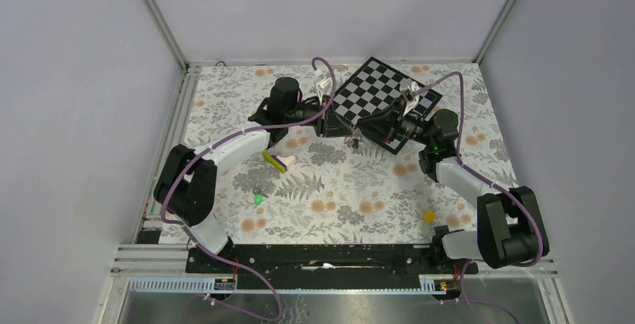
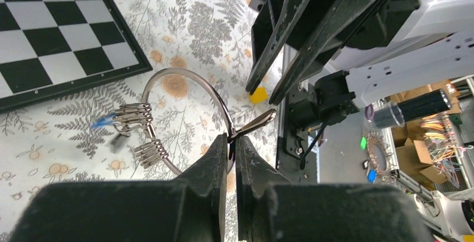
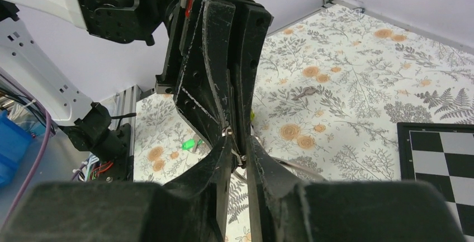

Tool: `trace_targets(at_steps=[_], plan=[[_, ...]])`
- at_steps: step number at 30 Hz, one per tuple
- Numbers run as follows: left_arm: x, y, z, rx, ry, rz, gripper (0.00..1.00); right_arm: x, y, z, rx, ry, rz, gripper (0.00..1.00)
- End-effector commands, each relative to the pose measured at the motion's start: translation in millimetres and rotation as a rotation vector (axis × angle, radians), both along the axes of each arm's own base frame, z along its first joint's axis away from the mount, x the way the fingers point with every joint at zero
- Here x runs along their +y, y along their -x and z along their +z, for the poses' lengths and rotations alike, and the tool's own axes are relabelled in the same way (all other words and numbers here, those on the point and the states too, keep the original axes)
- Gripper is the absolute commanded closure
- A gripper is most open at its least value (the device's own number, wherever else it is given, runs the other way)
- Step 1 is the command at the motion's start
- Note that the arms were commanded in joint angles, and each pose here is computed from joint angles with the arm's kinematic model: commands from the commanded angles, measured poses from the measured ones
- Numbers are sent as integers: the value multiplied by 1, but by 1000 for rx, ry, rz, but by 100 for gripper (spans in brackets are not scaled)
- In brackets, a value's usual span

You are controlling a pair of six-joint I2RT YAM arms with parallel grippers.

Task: Put the keys on the keyring

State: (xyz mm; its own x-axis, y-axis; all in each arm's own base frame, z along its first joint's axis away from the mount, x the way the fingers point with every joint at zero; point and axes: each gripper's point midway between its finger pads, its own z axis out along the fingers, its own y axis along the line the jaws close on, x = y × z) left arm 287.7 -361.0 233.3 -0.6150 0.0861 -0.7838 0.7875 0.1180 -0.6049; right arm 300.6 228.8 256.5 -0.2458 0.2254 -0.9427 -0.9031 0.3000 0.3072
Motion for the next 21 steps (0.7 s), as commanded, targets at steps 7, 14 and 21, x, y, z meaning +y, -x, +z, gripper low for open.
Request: trace_targets(at_steps=[7,14,21], plan=[[-1,1,26,-134,-12,-4,100,0,2,13,-70,32,43,71],[-2,-1,28,-75,-15,32,100,-3,5,4,-133,134,62,64],[-2,-6,28,-33,-35,91,100,-4,6,2,-169,192,74,54]])
